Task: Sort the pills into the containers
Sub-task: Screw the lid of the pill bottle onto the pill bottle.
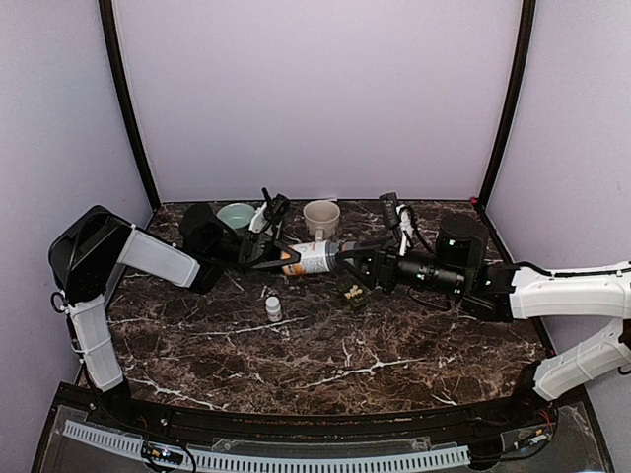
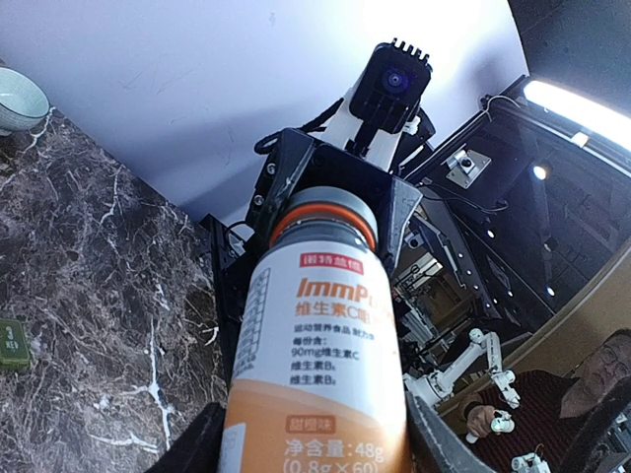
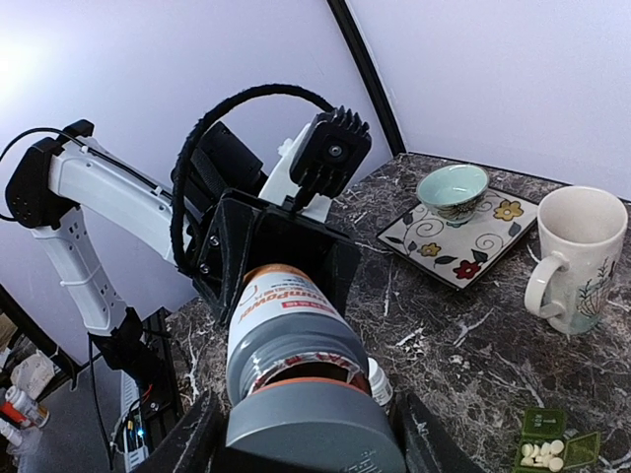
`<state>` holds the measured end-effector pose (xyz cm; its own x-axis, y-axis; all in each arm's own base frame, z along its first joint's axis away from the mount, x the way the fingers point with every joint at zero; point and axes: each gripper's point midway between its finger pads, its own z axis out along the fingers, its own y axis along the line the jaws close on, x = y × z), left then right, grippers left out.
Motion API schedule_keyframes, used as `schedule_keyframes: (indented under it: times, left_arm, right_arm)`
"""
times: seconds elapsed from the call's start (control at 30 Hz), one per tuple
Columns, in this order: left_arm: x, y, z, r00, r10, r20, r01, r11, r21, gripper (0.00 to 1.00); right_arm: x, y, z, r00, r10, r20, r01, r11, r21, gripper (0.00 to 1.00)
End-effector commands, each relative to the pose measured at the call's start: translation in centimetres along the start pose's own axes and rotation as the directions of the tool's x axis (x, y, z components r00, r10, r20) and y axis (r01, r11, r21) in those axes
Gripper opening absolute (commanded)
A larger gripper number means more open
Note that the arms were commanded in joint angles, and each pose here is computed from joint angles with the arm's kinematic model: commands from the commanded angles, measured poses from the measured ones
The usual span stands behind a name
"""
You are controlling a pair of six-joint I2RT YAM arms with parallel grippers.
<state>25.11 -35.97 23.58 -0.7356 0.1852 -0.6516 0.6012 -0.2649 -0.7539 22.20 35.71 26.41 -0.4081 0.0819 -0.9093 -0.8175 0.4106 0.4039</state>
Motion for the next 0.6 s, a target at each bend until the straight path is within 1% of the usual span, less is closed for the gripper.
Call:
schedule_keyframes:
  times: [0.0,0.57]
  left_arm:
    - [-0.57,-1.08,0.07,0.998,0.061,-0.011,-0.061,0.998,0.029,0.0]
    - [-0.73,-1.56,0.1,0.998,0.06,-0.018,-0.059,0.997,0.046,0.0]
  right_arm:
    - [-2.57,1.7,0.37,0.997,-0.005,0.073,0.009,0.998,-0.062,0.2]
    - [-2.35,2.11,1.3,0.998,0.009,0.064,-0.003,0.995,-0.1,0.2]
